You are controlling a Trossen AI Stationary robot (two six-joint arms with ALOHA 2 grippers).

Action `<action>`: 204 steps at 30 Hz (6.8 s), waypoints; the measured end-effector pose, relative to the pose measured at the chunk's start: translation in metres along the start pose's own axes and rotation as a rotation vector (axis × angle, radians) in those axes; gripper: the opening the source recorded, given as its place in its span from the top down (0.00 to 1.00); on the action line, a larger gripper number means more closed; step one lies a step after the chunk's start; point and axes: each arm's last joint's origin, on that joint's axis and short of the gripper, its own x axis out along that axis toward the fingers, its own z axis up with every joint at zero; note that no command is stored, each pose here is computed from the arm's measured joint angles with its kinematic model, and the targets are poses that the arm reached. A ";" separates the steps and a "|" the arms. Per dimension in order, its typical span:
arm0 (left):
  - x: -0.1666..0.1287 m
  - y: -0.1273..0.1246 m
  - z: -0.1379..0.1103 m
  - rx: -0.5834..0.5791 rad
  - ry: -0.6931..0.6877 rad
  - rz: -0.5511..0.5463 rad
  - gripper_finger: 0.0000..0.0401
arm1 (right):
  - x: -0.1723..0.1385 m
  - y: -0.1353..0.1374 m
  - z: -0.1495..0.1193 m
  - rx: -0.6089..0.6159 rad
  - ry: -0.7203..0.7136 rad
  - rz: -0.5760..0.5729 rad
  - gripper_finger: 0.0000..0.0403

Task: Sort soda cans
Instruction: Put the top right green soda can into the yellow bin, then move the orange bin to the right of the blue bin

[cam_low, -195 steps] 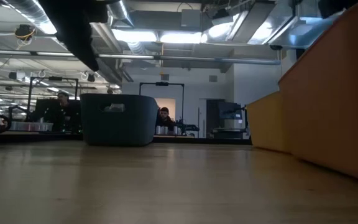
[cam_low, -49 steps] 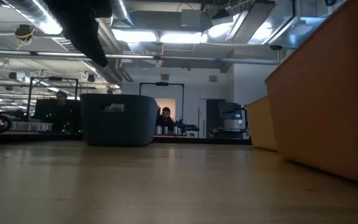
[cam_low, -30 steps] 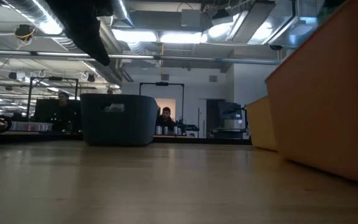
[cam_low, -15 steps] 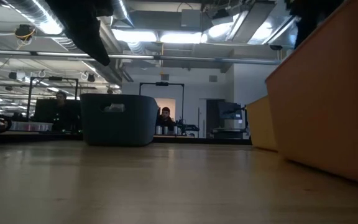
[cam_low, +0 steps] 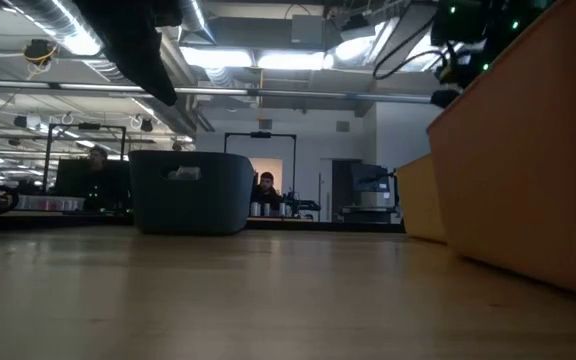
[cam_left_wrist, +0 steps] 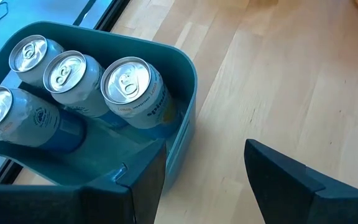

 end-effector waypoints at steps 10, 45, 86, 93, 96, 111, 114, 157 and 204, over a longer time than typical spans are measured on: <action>0.000 0.000 0.000 -0.015 0.000 0.000 0.48 | 0.034 -0.012 -0.003 0.072 -0.009 -0.011 0.43; -0.005 -0.011 -0.001 -0.033 -0.018 -0.045 0.48 | -0.102 0.047 -0.001 -0.308 0.128 0.797 0.20; 0.002 -0.115 -0.018 -0.019 -0.046 -0.274 0.48 | -0.117 0.223 -0.128 -0.709 0.121 0.763 0.47; 0.002 -0.115 -0.017 -0.022 -0.051 -0.277 0.48 | -0.103 0.237 -0.117 -0.697 0.052 0.786 0.47; 0.002 -0.116 -0.016 -0.028 -0.059 -0.283 0.48 | -0.094 0.246 -0.114 -0.707 0.020 0.798 0.47; 0.002 -0.116 -0.016 -0.029 -0.061 -0.283 0.48 | -0.058 0.279 -0.083 -0.651 -0.178 0.857 0.47; 0.002 -0.116 -0.016 -0.029 -0.061 -0.284 0.48 | -0.052 0.285 -0.076 -0.640 -0.237 0.879 0.47; -0.013 -0.130 -0.028 -0.029 -0.056 -0.333 0.48 | -0.167 0.307 -0.166 -0.642 -0.043 1.013 0.47; -0.012 -0.128 -0.026 0.013 -0.107 -0.275 0.48 | -0.030 0.246 -0.057 -1.438 0.257 0.381 0.98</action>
